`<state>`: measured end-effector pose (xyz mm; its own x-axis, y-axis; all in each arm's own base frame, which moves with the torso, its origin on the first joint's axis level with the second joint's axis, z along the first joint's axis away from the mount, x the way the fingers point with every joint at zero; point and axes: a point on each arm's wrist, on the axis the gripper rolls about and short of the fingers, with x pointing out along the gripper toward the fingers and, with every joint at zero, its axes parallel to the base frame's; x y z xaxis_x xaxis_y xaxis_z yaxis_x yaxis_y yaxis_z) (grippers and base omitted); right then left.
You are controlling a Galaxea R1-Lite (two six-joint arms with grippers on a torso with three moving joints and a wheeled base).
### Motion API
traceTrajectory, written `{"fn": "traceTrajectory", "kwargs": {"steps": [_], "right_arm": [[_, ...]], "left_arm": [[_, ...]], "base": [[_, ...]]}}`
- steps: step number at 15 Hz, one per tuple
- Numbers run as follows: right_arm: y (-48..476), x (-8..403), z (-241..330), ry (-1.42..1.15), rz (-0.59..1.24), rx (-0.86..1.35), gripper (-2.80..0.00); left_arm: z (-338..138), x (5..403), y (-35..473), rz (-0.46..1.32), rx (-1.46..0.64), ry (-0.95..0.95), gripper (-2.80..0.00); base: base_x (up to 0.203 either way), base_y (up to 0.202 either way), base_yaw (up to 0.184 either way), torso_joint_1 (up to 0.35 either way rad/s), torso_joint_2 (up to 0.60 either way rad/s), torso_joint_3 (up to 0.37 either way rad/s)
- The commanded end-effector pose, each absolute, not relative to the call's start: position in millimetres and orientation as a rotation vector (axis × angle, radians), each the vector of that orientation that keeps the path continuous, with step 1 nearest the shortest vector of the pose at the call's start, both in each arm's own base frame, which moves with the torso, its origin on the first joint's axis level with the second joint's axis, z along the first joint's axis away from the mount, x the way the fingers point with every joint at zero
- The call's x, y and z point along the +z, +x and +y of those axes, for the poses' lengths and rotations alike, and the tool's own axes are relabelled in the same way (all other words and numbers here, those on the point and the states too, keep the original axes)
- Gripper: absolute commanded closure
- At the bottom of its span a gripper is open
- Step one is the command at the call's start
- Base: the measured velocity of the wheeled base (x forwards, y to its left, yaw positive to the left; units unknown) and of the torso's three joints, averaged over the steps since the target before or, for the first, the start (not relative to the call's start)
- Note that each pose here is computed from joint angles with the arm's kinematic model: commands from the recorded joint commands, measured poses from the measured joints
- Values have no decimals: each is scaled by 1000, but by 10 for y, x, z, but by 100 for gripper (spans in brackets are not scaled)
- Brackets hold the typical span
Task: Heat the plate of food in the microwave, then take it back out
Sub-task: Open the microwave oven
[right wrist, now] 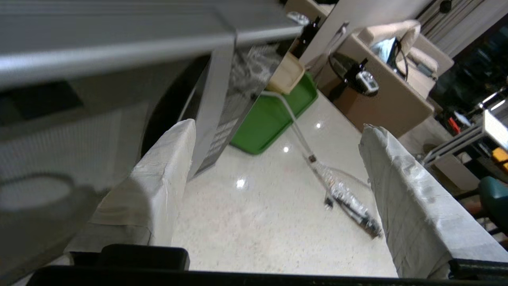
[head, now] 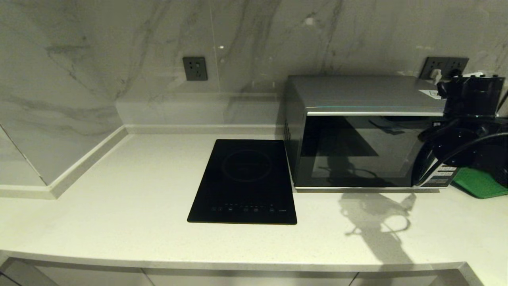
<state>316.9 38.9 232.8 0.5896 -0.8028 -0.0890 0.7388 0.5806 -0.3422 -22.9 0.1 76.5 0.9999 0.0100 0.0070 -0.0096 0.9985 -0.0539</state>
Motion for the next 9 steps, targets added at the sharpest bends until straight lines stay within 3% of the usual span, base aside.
{"fn": "traceTrajectory", "kwargs": {"steps": [1,9], "right_arm": [[3212,2120,376,-290,286,-918,-280],[3280,1686,340,-238,344,-908,-280]], "left_arm": [[1,765,-229,-8,11,-55,0],[1,765,-229,-8,11,-55,0]], "base": [[0,0,0,0,0,0],[0,0,0,0,0,0]]}}
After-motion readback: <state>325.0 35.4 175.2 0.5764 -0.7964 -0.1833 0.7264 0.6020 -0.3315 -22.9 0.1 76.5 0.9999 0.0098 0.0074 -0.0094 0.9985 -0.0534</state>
